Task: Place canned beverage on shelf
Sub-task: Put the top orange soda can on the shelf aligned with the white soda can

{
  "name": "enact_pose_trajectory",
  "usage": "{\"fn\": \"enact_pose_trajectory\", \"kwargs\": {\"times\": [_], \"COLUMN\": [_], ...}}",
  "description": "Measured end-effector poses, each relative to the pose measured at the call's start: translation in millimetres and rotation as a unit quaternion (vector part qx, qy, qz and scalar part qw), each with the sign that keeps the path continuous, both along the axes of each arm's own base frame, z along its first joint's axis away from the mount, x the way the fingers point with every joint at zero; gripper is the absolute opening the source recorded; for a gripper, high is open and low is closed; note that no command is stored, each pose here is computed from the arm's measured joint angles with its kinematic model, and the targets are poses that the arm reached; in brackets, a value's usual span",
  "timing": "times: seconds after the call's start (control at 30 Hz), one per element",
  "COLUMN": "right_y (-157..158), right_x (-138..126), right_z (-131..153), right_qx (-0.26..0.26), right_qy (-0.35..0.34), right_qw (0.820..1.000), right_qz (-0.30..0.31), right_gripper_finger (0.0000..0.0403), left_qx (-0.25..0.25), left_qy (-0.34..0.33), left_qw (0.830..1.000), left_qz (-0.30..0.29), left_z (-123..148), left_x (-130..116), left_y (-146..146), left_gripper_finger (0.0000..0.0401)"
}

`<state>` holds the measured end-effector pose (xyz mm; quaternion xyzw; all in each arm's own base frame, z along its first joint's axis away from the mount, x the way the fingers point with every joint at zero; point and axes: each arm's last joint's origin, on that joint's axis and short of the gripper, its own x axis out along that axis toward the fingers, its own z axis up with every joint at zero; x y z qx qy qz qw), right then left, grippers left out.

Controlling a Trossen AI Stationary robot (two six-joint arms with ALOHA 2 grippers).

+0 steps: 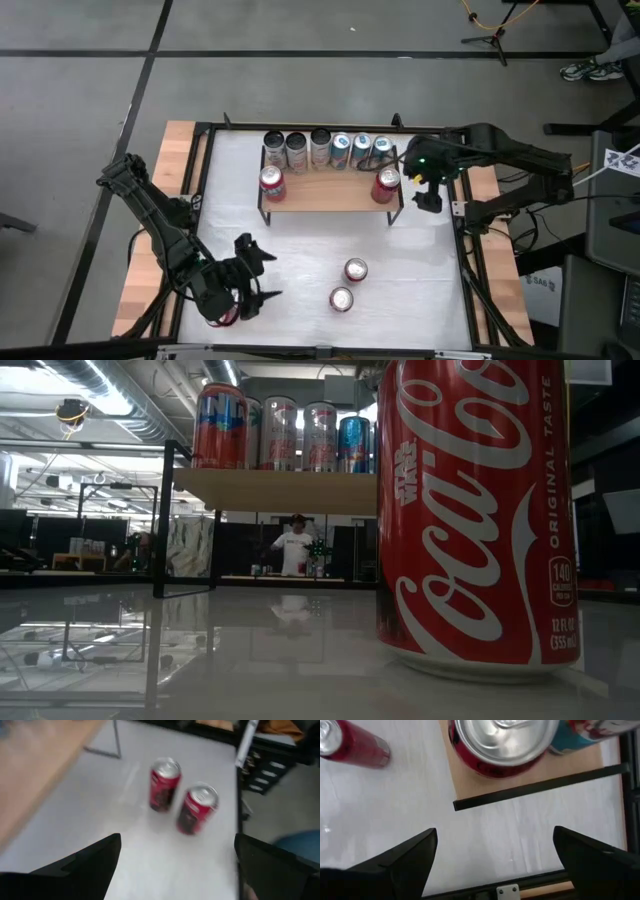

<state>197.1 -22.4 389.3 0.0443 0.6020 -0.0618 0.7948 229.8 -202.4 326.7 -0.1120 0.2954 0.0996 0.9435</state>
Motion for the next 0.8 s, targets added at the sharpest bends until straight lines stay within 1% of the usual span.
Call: {"fn": "enact_pose_trajectory", "kwargs": {"times": [0.1,0.23,0.33,0.47,0.63,0.8], "right_y": [1,1,1,0,0,0], "right_x": [-6,-6,-5,-4,-4,-4], "right_z": [4,5,6,6,7,7], "right_qx": [0.002,0.003,0.002,0.001,0.001,0.001], "right_qy": [-0.014,-0.023,-0.03,-0.036,-0.04,-0.04], "right_qw": [1.0,1.0,0.999,0.999,0.999,0.999], "right_qz": [-0.014,-0.019,-0.017,-0.017,-0.017,-0.017], "right_gripper_finger": [0.0387,0.0387,0.0387,0.0387,0.0387,0.0387], "left_qx": [-0.04,-0.092,-0.129,-0.17,-0.192,-0.194], "left_qy": [0.019,0.05,0.086,0.145,0.218,0.241], "left_qw": [0.999,0.995,0.988,0.974,0.955,0.947], "left_qz": [-0.008,0.0,0.007,0.024,0.053,0.082], "left_z": [-1,-4,-7,-12,-18,-22], "left_x": [-1,-3,-6,-13,-25,-31], "left_y": [-2,-2,-2,-1,0,-1], "left_gripper_finger": [0.0382,0.0381,0.0378,0.0377,0.0377,0.0377]}}
